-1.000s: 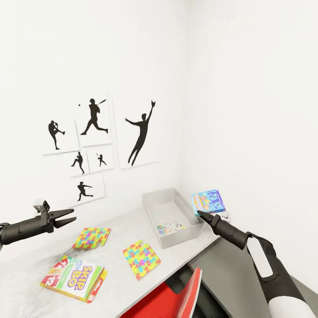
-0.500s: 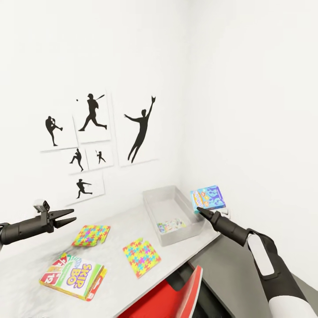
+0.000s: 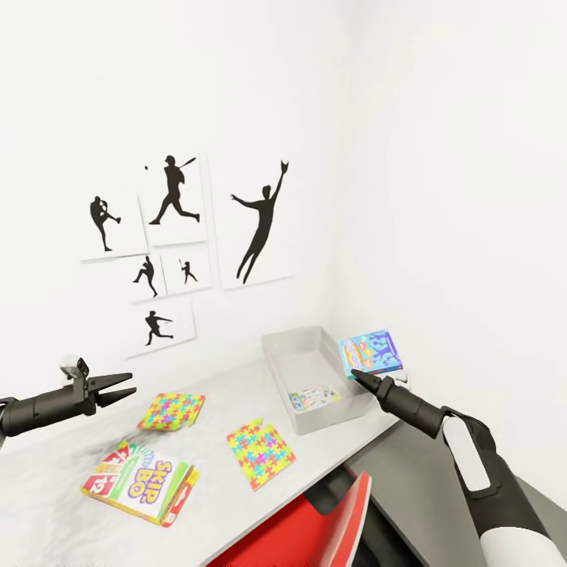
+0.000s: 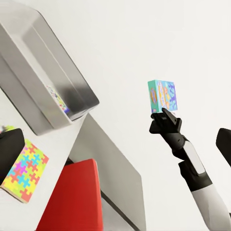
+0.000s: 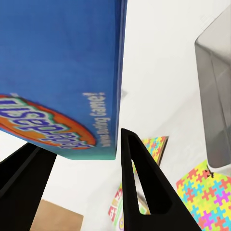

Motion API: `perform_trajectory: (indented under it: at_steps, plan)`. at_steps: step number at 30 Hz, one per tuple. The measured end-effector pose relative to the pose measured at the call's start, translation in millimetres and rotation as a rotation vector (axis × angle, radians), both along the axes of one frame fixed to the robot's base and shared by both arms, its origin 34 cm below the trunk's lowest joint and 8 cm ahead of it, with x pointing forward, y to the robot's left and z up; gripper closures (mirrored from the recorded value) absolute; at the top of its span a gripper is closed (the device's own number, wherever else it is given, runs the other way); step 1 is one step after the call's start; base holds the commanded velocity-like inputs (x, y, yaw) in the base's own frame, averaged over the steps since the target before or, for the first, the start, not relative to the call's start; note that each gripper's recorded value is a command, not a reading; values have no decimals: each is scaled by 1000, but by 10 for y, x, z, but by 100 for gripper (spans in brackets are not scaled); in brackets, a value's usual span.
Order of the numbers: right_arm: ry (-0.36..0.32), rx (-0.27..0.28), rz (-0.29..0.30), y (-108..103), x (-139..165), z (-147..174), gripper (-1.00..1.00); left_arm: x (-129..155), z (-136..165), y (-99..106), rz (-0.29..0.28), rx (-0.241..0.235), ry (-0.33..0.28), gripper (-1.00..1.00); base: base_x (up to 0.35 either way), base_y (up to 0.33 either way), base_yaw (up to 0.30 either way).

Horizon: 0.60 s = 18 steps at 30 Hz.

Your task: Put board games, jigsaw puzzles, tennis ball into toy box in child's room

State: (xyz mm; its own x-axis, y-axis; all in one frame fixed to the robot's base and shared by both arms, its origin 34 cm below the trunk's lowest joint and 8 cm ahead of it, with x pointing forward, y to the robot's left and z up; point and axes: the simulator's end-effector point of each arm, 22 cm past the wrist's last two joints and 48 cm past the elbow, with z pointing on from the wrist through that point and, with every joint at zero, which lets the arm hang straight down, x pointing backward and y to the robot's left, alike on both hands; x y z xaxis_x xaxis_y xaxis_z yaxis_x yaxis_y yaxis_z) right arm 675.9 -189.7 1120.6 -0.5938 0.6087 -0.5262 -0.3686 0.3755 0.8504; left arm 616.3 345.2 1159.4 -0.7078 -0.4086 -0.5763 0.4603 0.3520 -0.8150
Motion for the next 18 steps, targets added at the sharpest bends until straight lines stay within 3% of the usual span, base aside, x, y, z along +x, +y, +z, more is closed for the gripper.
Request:
perform_trajectory:
  at_steps: [18]
  plan:
    - [28,7,3,-1,35,-153,100,51,-155,-11,-3,3,25,-100,0,0,18]
